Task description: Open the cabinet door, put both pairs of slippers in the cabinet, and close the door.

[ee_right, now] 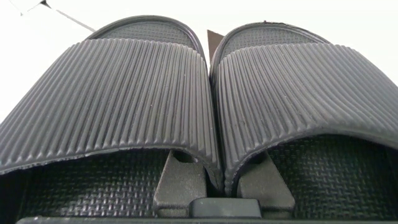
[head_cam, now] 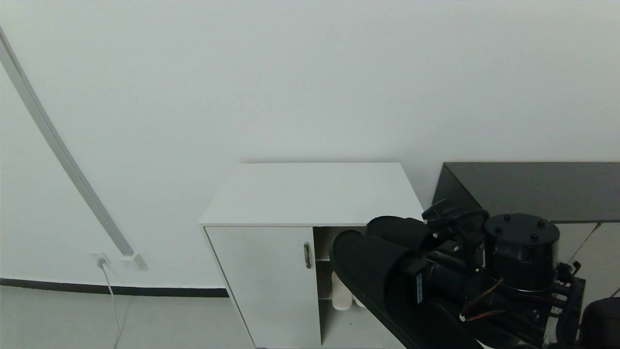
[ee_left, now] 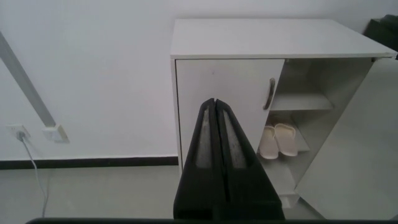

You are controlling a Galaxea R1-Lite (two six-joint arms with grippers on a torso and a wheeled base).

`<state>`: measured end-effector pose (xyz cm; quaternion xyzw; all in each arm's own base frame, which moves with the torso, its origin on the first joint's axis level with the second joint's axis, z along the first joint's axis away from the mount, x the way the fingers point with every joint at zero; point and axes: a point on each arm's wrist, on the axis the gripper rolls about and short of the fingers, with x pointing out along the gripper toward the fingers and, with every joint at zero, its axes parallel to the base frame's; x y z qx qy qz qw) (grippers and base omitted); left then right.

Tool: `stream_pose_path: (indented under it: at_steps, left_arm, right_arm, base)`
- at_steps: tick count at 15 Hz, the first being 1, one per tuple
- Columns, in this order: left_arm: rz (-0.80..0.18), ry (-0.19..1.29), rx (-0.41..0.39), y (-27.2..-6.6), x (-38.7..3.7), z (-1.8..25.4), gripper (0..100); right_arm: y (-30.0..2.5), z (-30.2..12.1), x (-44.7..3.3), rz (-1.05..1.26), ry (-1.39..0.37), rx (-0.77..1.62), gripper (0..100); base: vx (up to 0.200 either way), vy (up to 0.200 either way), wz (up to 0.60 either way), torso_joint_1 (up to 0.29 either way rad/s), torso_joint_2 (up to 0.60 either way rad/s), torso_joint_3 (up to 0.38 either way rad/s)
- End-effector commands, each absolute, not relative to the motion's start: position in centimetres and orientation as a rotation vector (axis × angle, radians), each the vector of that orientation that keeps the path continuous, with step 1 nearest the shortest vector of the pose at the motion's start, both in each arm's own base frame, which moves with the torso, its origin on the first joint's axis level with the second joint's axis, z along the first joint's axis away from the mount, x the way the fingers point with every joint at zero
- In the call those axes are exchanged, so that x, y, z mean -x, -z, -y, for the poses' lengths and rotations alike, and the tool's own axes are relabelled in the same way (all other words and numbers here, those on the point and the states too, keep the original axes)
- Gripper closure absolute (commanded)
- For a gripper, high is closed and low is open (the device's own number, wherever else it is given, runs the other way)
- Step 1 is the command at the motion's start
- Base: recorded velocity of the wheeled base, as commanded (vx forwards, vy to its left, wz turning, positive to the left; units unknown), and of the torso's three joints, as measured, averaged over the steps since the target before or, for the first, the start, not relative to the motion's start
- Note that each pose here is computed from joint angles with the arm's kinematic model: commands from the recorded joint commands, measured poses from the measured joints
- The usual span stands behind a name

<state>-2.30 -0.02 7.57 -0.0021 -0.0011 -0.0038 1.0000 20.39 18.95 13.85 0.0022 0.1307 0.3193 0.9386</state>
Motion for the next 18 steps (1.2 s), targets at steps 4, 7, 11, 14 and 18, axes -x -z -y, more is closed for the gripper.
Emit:
stream_pose_path:
  at_steps: [4, 7, 11, 14, 18]
  left_arm:
    - [0.002, 0.008, 0.005, -7.59, 2.29, 0.02, 100]
    - [0.002, 0.008, 0.005, -7.59, 2.29, 0.02, 100]
    - [0.002, 0.008, 0.005, -7.59, 2.29, 0.02, 100]
    - [0.002, 0.008, 0.005, -7.59, 2.29, 0.02, 100]
    - [0.002, 0.008, 0.005, -7.59, 2.29, 0.02, 100]
  right_arm:
    - [-13.25, -18.98, -20.4, -0.287, -0.651, 0.007, 100]
    - [-13.19, -18.91, -20.33, -0.289, -0.651, 0.012, 100]
    - [-13.15, -18.92, -20.28, -0.29, -0.653, 0.013, 100]
    - [-12.96, -18.93, -20.22, -0.297, -0.654, 0.017, 100]
    - [-12.88, -18.96, -20.25, -0.3, -0.653, 0.018, 100]
  base:
    - [0.0, 0.0, 0.0, -0.157, 0.35, 0.189]
    - [0.0, 0.0, 0.0, -0.158, 0.37, 0.212]
    - [0.0, 0.0, 0.0, -0.168, 0.41, 0.224]
    - [0.0, 0.0, 0.0, -0.225, 0.52, 0.303]
    - [0.0, 0.0, 0.0, -0.221, 0.55, 0.318]
